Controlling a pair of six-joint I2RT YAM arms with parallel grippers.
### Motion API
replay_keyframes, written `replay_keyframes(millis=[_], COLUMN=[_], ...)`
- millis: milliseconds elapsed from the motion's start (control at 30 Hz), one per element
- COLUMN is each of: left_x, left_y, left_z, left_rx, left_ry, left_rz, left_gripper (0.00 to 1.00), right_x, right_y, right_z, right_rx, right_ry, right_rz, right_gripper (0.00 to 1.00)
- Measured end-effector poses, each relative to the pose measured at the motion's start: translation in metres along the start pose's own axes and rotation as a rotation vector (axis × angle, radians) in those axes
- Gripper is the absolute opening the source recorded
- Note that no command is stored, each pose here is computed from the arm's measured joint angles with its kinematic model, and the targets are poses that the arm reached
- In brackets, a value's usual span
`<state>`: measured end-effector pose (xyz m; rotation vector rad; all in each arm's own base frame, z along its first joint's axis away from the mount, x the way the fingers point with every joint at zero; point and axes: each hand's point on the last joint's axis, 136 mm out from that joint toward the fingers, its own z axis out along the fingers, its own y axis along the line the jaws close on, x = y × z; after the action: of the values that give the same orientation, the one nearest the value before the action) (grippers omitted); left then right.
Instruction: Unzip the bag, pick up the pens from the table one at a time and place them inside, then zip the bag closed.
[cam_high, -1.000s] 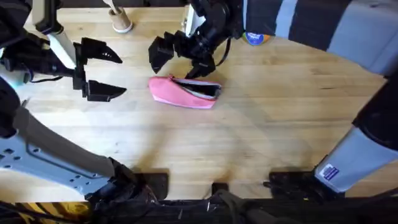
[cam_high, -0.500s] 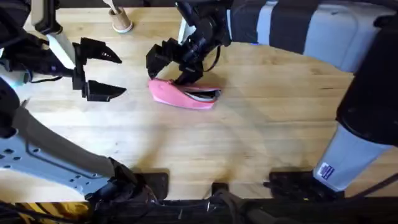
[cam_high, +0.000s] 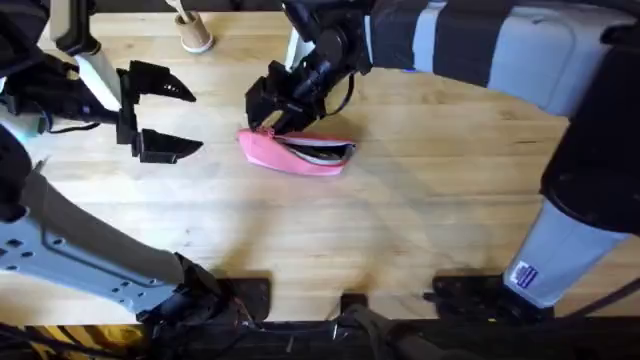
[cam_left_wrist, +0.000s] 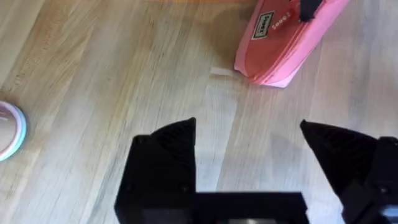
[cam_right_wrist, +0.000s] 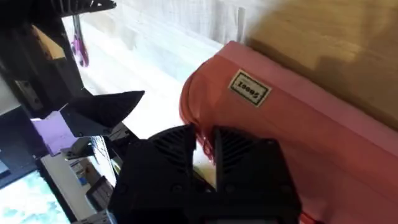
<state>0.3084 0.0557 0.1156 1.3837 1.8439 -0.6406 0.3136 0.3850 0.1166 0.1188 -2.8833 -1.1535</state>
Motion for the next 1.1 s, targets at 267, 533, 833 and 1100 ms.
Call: replay_keyframes(millis=[267, 533, 833, 1100], left_x=[0.000, 0.000, -0.015, -0.038], left_y=[0.000, 0.000, -0.007, -0.015], left_z=[0.000, 0.000, 0.002, 0.031], left_rx=[0.000, 0.000, 0.022, 0.122], left_ry=[0.000, 0.000, -0.065, -0.067], left_rz=[0.000, 0.000, -0.047, 0.025], left_gripper=[0.993, 0.993, 0.992, 0.993], right_x=[0.002, 0.003, 0.003, 0.004], right_y=[0.005, 0.015, 0.016, 0.037], right_z=[0.000, -0.001, -0.002, -0.029], right_rx=[-0.026, -0.076, -0.079, -0.097], right_ry=[0.013, 0.026, 0.016, -0.047], right_rz=[-0.003, -0.061, -0.208, -0.469], right_gripper=[0.037, 0.034, 0.034, 0.034])
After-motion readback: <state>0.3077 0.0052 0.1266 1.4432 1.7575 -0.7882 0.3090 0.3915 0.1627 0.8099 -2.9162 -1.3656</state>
